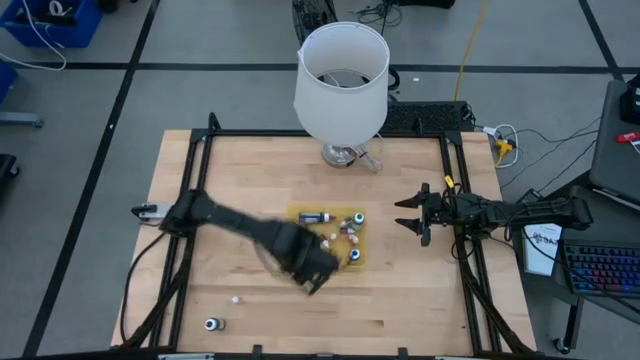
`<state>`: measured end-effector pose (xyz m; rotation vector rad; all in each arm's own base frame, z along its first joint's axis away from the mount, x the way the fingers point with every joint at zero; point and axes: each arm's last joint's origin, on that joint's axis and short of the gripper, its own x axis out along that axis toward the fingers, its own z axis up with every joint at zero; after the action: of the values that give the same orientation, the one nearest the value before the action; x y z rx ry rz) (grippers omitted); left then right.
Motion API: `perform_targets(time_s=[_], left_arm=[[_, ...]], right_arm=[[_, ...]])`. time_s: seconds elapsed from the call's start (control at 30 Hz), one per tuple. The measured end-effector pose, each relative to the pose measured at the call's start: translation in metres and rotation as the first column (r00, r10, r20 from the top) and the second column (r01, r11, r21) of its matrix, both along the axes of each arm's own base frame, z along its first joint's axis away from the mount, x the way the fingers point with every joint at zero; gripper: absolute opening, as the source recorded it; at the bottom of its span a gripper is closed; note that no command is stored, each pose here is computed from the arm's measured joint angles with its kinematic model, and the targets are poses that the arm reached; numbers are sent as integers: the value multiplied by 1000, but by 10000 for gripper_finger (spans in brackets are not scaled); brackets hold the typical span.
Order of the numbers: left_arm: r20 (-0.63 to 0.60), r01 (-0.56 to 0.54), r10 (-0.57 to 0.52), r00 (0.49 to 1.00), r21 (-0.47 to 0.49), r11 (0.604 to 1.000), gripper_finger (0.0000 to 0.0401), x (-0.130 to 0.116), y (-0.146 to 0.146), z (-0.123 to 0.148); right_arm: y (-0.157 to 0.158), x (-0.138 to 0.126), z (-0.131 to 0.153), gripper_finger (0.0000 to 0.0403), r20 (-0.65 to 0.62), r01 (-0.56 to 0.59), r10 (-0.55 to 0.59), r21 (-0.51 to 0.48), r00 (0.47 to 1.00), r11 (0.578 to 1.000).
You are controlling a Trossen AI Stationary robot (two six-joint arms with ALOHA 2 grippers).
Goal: Pick & Place food coloring
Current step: Put the orange food coloring bottle into the yellow bin
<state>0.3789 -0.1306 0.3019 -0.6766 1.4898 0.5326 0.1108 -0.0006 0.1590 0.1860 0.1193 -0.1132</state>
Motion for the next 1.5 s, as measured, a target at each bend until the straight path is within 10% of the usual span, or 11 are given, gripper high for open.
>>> perform_targets(time_s=[0.33,0.77,1.13,1.5], left_arm=[[-171,-79,98,980,111,991,172,-58,-92,-38],[-363,-32,112,925,219,975,172,-95,-105,-88],[-130,-209,222,966,106,972,172,-140,-81,-79],[-27,-290,289,957,-36,956,172,-167,-72,-132]], right_arm=[[0,0,0,238,-1,0,0,0,1000,1000],[0,0,0,238,0,0,0,0,1000,1000],[0,0,0,238,-1,0,0,0,1000,1000],[0,0,0,238,0,0,0,0,1000,1000]])
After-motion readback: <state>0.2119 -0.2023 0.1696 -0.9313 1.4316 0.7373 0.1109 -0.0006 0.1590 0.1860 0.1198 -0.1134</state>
